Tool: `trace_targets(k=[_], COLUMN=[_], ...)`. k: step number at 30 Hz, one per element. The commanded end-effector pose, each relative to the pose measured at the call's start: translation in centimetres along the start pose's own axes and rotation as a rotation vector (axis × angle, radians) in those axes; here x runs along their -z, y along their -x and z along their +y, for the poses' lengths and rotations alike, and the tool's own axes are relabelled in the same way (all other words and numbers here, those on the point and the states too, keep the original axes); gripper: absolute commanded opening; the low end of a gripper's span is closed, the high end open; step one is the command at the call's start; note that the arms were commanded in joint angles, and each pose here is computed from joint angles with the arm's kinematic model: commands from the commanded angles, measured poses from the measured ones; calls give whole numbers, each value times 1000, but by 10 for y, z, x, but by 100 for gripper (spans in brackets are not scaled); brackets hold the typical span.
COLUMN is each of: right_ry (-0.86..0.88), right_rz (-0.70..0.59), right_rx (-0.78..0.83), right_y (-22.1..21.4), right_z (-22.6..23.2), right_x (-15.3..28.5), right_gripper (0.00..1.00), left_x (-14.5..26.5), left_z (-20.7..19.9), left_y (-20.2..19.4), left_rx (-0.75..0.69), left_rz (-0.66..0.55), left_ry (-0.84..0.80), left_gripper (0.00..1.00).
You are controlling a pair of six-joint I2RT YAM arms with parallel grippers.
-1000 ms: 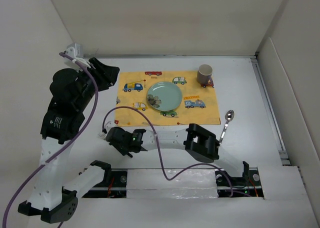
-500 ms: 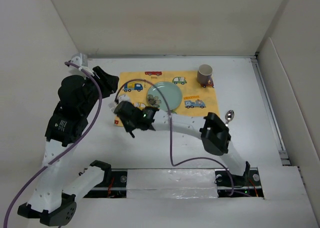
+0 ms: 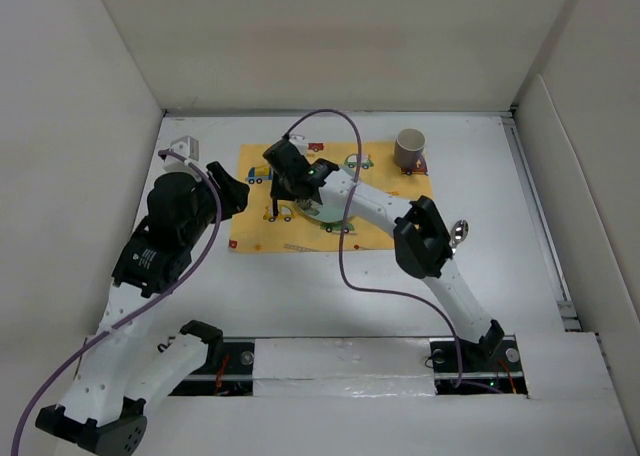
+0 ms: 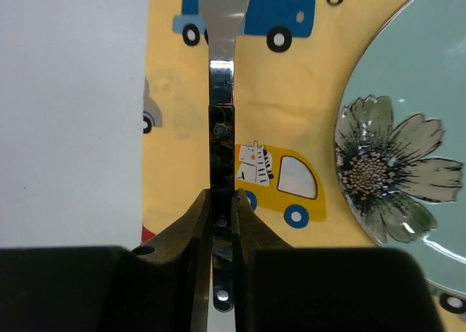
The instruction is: Set the dinner table for one person
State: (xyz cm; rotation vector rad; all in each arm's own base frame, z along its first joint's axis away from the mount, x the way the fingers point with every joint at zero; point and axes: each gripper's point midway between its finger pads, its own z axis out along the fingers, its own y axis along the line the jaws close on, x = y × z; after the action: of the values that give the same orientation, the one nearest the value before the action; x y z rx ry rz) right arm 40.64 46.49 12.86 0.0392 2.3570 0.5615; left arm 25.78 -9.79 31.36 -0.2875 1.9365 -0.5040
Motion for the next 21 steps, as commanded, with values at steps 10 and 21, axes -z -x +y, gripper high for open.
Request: trace_targets(k=[10,21], right_ry=[-36,-27], right_rz=[75,120], right_rx=[-60,-64], right_y=[-37,-52], right_z=[-6,-8], right_x=[-36,-43], right_gripper=[0,35], left_x=[-2,-6], left_z=[3,1], left_y=[-17,-18], left_rx=[-7,-20], left_rz=[-1,2], left_ry=[-16,-19], left_gripper=[43,43])
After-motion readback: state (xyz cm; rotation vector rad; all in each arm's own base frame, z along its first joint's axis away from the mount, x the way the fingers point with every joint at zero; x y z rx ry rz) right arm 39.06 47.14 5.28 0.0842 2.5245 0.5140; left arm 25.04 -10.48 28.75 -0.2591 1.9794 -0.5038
